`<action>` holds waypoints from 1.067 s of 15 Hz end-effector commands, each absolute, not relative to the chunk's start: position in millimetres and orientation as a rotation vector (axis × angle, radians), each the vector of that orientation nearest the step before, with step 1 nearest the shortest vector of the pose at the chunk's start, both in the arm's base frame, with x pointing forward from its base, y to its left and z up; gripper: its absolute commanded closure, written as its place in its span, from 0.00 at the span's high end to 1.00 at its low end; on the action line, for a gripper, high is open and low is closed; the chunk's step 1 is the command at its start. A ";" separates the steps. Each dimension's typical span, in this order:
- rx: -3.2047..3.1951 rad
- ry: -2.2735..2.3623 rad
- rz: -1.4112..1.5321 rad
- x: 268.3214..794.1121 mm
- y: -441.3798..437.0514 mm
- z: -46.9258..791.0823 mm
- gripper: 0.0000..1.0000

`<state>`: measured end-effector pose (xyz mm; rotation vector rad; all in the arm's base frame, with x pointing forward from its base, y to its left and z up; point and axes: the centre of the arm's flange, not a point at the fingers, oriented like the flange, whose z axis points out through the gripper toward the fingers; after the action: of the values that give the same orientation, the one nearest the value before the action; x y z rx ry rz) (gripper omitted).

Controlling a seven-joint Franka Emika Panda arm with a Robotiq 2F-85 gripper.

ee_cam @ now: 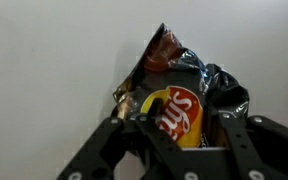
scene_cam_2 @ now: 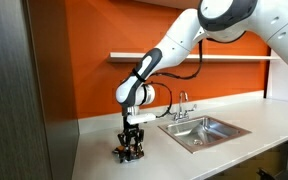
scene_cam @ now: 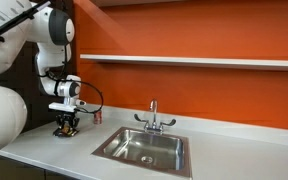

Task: Put the Lays packet in the sink

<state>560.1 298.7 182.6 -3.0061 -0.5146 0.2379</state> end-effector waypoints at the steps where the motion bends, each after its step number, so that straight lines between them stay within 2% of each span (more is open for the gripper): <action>1: -3.033 -0.489 0.232 564.5 300.5 179.6 0.12; 2: -3.036 -0.486 0.232 564.8 299.9 179.0 0.04; 4: -3.039 -0.482 0.234 565.6 298.4 178.4 0.00; 16: -3.062 -0.410 0.158 571.0 291.1 242.2 0.02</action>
<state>575.4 293.3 207.2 -3.0277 -0.4389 0.1727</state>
